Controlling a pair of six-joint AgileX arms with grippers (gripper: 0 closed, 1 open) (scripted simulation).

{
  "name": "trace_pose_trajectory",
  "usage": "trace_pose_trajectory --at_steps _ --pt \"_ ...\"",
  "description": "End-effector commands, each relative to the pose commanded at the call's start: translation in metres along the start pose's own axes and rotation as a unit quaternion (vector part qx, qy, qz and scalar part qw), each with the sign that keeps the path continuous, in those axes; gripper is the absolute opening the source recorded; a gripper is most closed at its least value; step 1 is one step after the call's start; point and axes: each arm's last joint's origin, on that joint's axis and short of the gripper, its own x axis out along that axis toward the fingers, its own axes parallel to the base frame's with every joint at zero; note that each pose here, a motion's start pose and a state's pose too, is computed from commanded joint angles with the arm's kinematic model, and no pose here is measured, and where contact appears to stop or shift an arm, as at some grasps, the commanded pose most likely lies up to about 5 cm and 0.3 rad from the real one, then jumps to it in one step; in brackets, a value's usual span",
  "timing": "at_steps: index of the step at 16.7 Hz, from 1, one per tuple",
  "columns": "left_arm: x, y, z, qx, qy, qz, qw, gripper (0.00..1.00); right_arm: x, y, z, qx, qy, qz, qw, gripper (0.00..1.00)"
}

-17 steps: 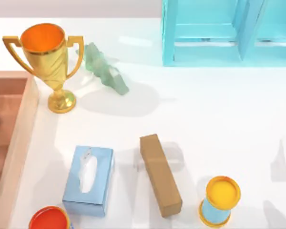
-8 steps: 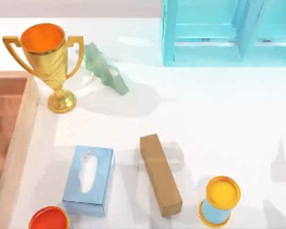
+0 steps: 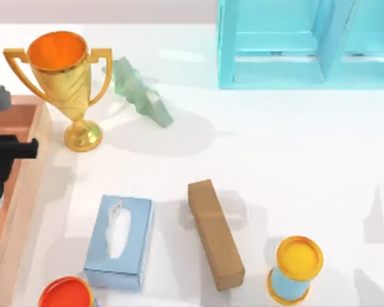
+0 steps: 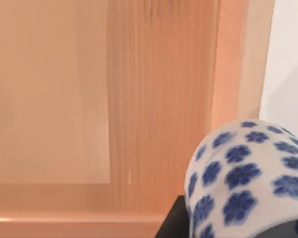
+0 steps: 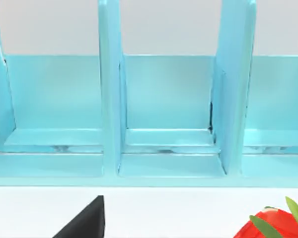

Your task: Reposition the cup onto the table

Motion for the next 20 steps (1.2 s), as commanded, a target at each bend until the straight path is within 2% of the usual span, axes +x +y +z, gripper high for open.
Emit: trace_pose_trajectory --at_steps 6,9,11,14,18,20 --pt "-0.003 -0.004 -0.001 -0.001 -0.001 0.001 1.000 0.00 0.000 0.000 0.000 0.000 0.000 0.000 1.000 1.00" --pt "-0.006 -0.022 0.003 -0.002 0.000 0.001 1.000 0.00 0.000 0.000 0.000 0.000 0.000 0.000 1.000 1.00" --pt "-0.009 -0.049 0.003 -0.002 -0.001 0.001 1.000 0.00 0.000 0.000 0.000 0.000 0.000 0.000 1.000 1.00" --pt "-0.012 -0.110 -0.008 -0.005 -0.002 0.000 1.000 0.00 0.000 0.000 0.000 0.000 0.000 0.000 1.000 1.00" --pt "-0.009 -0.202 -0.058 -0.003 0.005 0.003 1.000 0.00 0.000 0.000 0.000 0.000 0.000 0.000 1.000 1.00" --pt "-0.007 -0.235 -0.091 -0.001 0.004 0.003 1.000 0.00 0.000 0.000 0.000 0.000 0.000 0.000 1.000 1.00"
